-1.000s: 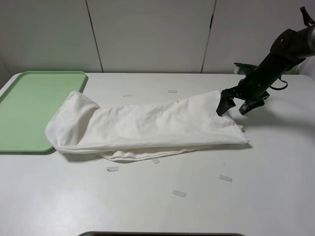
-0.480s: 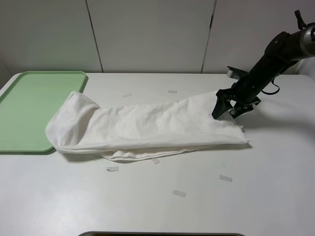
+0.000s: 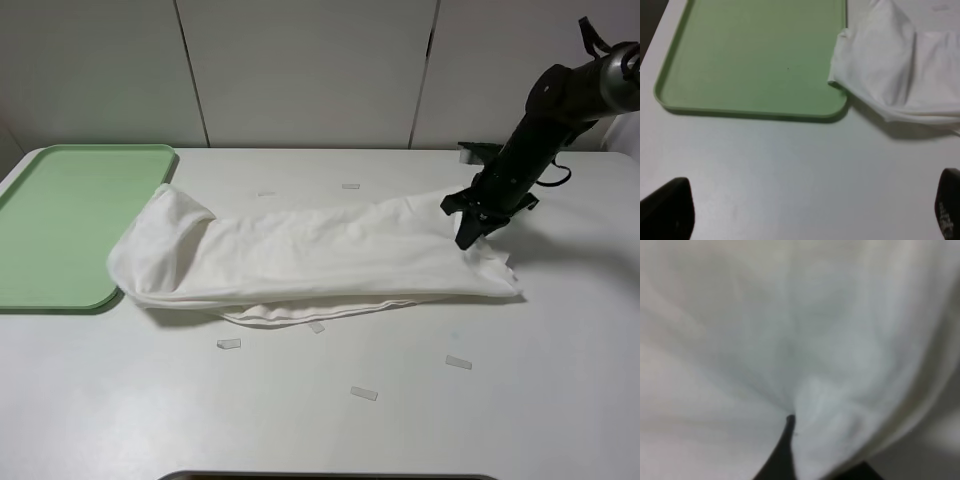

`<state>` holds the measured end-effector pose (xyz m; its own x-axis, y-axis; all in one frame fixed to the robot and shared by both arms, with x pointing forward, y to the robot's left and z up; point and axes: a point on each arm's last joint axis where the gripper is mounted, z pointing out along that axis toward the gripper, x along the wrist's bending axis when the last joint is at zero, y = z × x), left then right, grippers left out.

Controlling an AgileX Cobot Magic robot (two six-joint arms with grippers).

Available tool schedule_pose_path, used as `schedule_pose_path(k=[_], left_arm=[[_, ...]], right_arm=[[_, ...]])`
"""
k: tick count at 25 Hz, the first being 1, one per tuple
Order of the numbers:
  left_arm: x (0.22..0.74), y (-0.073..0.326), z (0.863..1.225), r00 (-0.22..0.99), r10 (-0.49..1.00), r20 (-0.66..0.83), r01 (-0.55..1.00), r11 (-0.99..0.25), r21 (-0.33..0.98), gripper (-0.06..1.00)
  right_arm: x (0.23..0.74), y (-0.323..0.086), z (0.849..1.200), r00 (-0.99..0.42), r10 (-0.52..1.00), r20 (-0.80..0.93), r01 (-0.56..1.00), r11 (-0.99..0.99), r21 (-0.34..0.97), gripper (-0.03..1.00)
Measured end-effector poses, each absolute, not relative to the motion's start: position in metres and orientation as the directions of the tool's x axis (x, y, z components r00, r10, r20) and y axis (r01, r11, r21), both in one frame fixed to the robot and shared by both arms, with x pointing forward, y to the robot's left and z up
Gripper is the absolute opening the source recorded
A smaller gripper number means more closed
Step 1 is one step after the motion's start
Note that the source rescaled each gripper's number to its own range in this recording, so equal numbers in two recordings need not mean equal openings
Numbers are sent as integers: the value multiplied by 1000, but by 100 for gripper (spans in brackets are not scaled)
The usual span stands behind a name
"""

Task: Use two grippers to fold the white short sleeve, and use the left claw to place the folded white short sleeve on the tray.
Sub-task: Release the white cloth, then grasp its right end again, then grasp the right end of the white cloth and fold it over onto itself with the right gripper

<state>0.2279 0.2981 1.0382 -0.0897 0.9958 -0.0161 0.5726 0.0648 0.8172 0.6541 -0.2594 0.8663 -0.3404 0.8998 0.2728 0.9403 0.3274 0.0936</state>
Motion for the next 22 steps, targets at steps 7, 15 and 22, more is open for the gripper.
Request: schedule_pose_path(k=[7, 15, 22], left_arm=[[228, 298, 1038, -90, 996, -16, 573, 65, 817, 96], [228, 298, 1038, -90, 996, -16, 573, 65, 817, 96], [228, 298, 1038, -92, 996, -13, 573, 63, 817, 96]], right_arm=[[656, -273, 913, -396, 916, -65, 907, 401, 128, 1], [649, -260, 969, -294, 928, -229, 913, 344, 220, 1], [639, -209, 971, -291, 955, -60, 924, 297, 241, 1]])
